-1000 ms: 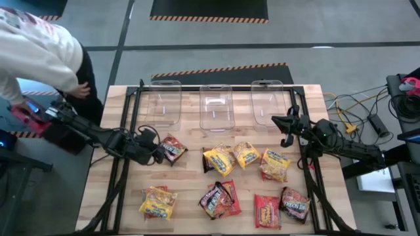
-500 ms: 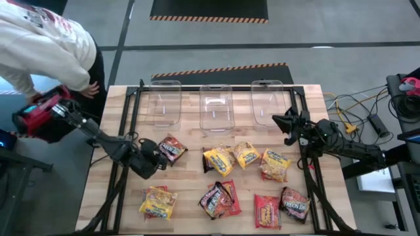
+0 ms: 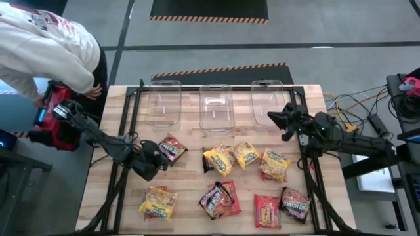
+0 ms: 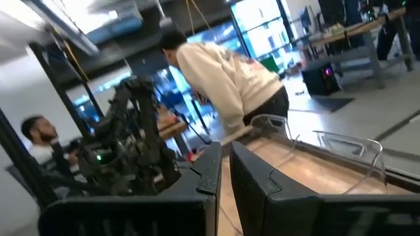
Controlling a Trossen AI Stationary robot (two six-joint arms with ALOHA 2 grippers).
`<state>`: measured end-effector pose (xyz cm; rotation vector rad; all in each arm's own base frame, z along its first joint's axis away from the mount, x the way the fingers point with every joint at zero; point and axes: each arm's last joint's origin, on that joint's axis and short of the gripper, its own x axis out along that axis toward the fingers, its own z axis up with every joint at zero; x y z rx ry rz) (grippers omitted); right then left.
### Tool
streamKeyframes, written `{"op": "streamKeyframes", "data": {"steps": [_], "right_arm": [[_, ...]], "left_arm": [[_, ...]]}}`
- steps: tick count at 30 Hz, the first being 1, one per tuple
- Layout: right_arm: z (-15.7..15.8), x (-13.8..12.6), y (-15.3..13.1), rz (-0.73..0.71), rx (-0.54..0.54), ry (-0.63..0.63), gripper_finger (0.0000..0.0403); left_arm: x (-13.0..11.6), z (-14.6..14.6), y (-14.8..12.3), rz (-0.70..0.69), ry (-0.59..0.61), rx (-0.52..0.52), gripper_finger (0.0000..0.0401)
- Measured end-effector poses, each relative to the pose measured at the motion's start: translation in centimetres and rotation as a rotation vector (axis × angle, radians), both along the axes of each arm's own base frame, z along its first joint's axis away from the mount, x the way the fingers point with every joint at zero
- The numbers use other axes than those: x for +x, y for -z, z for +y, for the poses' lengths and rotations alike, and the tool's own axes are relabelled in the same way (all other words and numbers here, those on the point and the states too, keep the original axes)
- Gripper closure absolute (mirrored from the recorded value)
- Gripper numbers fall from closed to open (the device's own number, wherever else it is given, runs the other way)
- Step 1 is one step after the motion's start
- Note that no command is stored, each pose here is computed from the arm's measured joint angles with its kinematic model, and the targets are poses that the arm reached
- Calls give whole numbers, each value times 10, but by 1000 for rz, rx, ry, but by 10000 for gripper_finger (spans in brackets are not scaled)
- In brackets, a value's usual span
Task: Sort Maruchan noodles
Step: Put the yellow noodle pack into the left transparent bin
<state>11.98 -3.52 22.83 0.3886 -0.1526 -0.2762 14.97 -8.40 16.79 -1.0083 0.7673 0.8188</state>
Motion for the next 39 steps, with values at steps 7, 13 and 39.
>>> {"op": "streamKeyframes", "data": {"steps": [7,13,39], "right_arm": [[-11,37,-22,238,58,0,380],[-17,58,-34,498,172,-7,378],[-7,160,-21,583,449,-328,271]], "left_arm": [[3,-2,7,32,19,42,401],[8,-4,9,17,60,74,393],[13,-12,10,-11,-95,-178,274]]}}
